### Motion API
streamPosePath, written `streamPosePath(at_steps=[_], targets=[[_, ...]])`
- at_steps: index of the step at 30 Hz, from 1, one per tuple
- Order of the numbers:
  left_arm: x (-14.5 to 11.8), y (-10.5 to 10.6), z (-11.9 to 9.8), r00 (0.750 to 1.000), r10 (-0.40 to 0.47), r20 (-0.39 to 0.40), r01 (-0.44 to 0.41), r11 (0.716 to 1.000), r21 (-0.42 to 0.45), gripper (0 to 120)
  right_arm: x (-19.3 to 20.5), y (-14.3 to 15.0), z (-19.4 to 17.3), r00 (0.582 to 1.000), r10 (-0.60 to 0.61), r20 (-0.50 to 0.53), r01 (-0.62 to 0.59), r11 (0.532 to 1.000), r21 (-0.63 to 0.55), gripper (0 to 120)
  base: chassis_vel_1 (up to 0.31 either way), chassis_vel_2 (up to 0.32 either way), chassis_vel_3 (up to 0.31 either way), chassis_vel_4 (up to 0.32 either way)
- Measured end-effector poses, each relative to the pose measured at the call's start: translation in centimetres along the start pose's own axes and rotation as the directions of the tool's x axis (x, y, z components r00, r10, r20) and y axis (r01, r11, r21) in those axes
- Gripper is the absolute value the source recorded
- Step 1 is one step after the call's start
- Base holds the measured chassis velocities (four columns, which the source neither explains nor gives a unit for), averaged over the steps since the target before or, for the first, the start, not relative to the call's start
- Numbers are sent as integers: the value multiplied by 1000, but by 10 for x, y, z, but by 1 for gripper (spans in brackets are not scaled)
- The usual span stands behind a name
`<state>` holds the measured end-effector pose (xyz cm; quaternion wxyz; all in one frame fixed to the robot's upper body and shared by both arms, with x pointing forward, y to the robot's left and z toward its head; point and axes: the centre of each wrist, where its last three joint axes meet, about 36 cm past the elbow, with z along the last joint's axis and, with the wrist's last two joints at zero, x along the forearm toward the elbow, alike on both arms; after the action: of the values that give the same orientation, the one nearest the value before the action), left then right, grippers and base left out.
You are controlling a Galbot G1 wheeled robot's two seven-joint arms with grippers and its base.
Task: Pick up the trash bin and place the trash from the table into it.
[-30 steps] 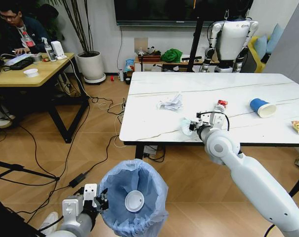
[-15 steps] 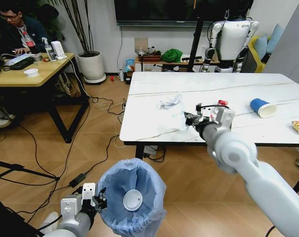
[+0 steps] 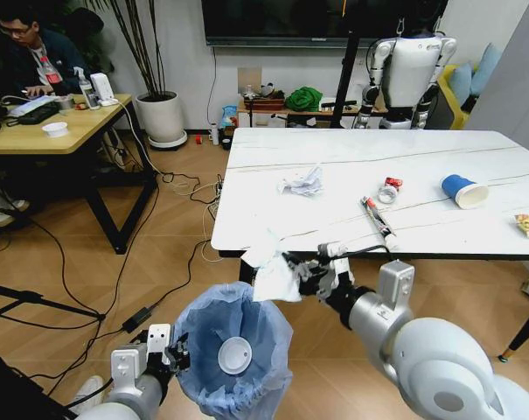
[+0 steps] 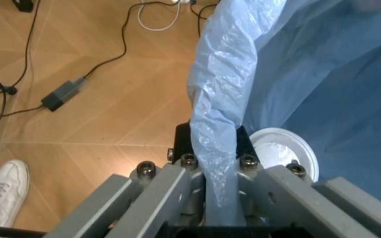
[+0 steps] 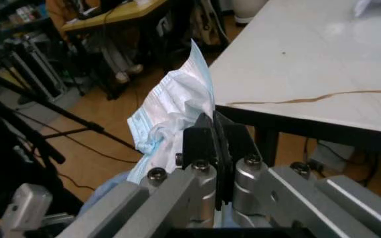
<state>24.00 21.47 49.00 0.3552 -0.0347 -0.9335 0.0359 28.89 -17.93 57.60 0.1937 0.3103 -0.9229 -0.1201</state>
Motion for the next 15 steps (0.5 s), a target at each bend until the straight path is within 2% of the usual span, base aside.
streamPosePath(at_steps=[10, 15], targets=[[-4, -6, 2, 1000, 17, -4, -17, 1000, -8, 0, -8, 24, 29, 984, -164, -70, 168, 985, 43, 0, 0, 0, 0, 0], [-4, -8, 1, 1000, 21, -2, -21, 1000, -8, 0, -17, 24, 44, 982, -147, -117, 154, 986, 60, 0, 0, 0, 0, 0]])
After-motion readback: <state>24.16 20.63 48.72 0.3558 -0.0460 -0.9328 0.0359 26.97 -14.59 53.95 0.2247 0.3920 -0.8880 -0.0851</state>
